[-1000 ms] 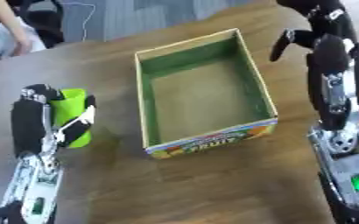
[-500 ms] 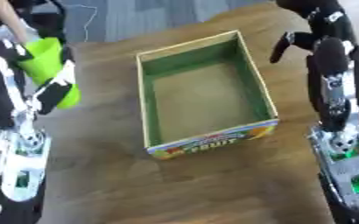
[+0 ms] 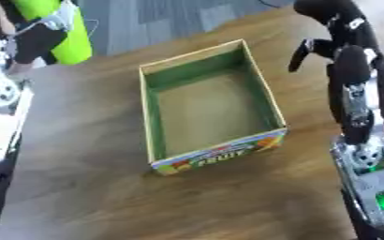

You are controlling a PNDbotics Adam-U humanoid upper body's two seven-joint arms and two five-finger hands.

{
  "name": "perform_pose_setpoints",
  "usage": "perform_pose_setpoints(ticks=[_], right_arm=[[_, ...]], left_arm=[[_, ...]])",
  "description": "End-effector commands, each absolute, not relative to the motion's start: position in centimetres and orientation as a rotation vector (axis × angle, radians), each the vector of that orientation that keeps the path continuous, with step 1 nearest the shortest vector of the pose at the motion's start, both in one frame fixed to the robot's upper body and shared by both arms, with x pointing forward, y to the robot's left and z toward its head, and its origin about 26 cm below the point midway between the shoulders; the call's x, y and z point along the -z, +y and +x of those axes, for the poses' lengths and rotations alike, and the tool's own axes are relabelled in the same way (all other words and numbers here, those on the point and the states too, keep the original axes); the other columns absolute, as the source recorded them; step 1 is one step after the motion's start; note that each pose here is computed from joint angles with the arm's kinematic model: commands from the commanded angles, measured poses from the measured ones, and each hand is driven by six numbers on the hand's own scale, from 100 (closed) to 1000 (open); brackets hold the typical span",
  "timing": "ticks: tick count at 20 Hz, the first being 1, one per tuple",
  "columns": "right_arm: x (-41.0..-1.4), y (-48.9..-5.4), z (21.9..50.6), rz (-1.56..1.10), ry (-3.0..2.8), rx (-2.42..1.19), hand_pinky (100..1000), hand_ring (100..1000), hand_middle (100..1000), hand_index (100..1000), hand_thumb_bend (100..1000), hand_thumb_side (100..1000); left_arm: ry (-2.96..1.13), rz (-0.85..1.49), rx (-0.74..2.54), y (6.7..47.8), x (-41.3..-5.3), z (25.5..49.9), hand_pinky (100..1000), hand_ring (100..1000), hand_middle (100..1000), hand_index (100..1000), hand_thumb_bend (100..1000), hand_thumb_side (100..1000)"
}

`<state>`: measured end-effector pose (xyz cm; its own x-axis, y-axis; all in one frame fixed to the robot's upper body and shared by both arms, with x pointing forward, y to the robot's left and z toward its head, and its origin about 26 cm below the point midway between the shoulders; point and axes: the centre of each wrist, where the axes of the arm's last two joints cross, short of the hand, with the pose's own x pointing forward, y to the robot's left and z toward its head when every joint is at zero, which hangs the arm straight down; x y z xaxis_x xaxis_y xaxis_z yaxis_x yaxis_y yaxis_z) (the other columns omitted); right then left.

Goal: Pick up objects on the table and place them in the box.

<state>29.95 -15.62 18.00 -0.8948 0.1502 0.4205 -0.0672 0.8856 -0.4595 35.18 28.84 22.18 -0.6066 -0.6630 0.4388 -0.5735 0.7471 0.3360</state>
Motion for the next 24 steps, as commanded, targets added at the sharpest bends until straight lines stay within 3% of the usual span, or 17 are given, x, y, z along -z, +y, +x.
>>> perform_pose_setpoints(ticks=[1, 8, 9, 11, 14, 15, 16, 17, 18, 19, 22, 23, 24], right_arm=[[-18.3, -15.3, 29.7, -0.037, -2.613, -0.661, 340, 844, 798, 947, 379, 1000], [-18.7, -14.9, 29.7, -0.014, -2.627, -0.676, 343, 843, 799, 945, 373, 1000], [-18.7, -14.9, 29.7, -0.012, -2.628, -0.677, 343, 843, 799, 945, 362, 1000], [-18.8, -14.9, 29.7, -0.011, -2.631, -0.678, 343, 843, 799, 946, 372, 1000], [-18.8, -14.9, 29.8, -0.010, -2.632, -0.677, 343, 844, 799, 947, 370, 1000], [-18.8, -14.9, 29.8, -0.009, -2.632, -0.678, 343, 844, 799, 948, 369, 1000], [-18.8, -14.9, 29.7, -0.009, -2.632, -0.679, 343, 844, 799, 948, 370, 1000], [-18.8, -14.9, 29.7, -0.008, -2.632, -0.679, 343, 844, 799, 948, 369, 1000], [-18.8, -14.9, 29.8, -0.009, -2.632, -0.679, 343, 844, 799, 949, 369, 1000], [-18.8, -14.9, 29.8, -0.010, -2.631, -0.679, 343, 844, 799, 949, 369, 1000], [-18.7, -14.9, 29.8, -0.011, -2.628, -0.679, 342, 845, 800, 950, 372, 1000], [-18.7, -15.0, 29.8, -0.012, -2.628, -0.679, 342, 845, 799, 950, 371, 1000], [-18.7, -15.0, 29.8, -0.013, -2.627, -0.679, 341, 845, 800, 951, 372, 1000]], left_arm=[[-2.413, 0.895, 0.276, 29.0, -23.3, 35.6, 100, 100, 156, 199, 100, 107], [-2.406, 0.770, 0.231, 27.2, -22.5, 36.8, 100, 106, 181, 225, 100, 169], [-2.405, 0.759, 0.226, 26.9, -22.3, 36.9, 100, 112, 190, 237, 100, 100], [-2.398, 0.741, 0.233, 26.4, -21.9, 37.2, 100, 117, 198, 245, 100, 148], [-2.369, 0.710, 0.310, 25.6, -20.6, 37.5, 100, 206, 280, 328, 100, 100], [-2.346, 0.683, 0.336, 25.4, -20.0, 37.6, 100, 214, 289, 337, 100, 125], [-2.319, 0.647, 0.346, 25.2, -19.4, 37.8, 100, 231, 317, 364, 100, 220], [-2.298, 0.614, 0.346, 25.1, -19.1, 38.0, 100, 227, 310, 357, 100, 197], [-2.278, 0.590, 0.344, 25.2, -18.7, 38.1, 100, 250, 359, 405, 100, 308], [-2.261, 0.573, 0.342, 25.3, -18.4, 38.2, 100, 249, 356, 403, 100, 302], [-2.226, 0.548, 0.363, 25.5, -17.8, 38.3, 100, 295, 417, 458, 100, 422], [-2.216, 0.547, 0.381, 25.6, -17.6, 38.3, 100, 285, 405, 447, 100, 393], [-2.208, 0.547, 0.397, 25.7, -17.4, 38.3, 100, 400, 501, 556, 248, 627]])
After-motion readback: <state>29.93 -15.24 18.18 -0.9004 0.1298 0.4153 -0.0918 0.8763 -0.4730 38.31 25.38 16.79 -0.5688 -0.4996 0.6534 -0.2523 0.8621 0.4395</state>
